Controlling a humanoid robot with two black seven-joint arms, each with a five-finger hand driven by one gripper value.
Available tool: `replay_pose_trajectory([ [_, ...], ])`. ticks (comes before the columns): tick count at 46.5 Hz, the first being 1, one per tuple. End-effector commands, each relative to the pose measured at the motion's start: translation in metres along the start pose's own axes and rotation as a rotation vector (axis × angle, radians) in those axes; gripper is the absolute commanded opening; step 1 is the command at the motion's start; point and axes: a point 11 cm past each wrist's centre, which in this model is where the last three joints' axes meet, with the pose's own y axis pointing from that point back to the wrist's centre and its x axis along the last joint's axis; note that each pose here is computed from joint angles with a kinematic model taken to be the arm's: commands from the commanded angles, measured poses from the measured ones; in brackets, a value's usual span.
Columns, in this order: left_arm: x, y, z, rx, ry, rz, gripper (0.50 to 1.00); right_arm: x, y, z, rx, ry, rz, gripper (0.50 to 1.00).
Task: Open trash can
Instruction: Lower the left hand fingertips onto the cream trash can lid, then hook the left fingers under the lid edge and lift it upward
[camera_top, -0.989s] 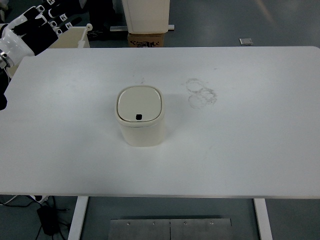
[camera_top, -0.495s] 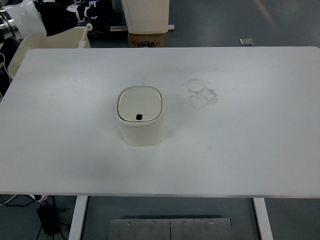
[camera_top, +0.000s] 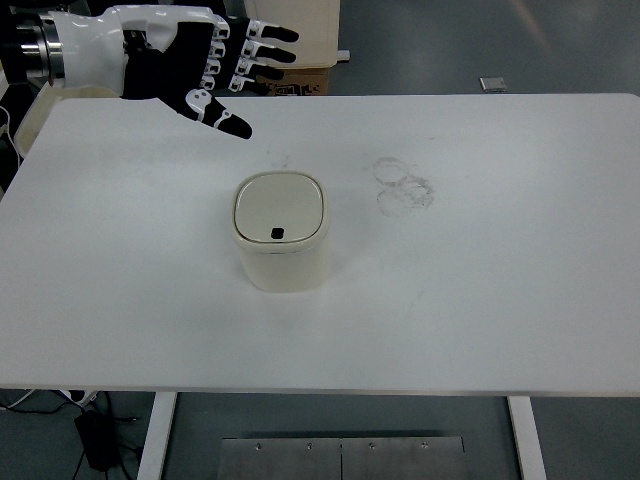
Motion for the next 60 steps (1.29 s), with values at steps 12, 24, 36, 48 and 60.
replay_pose_trajectory([
  [12,-0.036,-0.017,-0.015,0.152,-0.132,-0.163,1.0,0.0,0.0,0.0,0.0,0.0,0.0,0.993],
  [24,-0.052,-0.037,-0.057,0.246,-0.175,-0.218,1.0,0.0,0.0,0.0,0.0,0.0,0.0,0.993],
  [36,-0.055,-0.039,-0.068,0.265,-0.176,-0.22,1.0,0.0,0.0,0.0,0.0,0.0,0.0,0.993],
  [48,-0.054,-0.041,-0.07,0.268,-0.176,-0.206,1.0,0.0,0.0,0.0,0.0,0.0,0.0,0.993],
  [60,-0.06,-0.046,-0.079,0.277,-0.161,-0.224,1.0,0.0,0.0,0.0,-0.001,0.0,0.0,0.993],
])
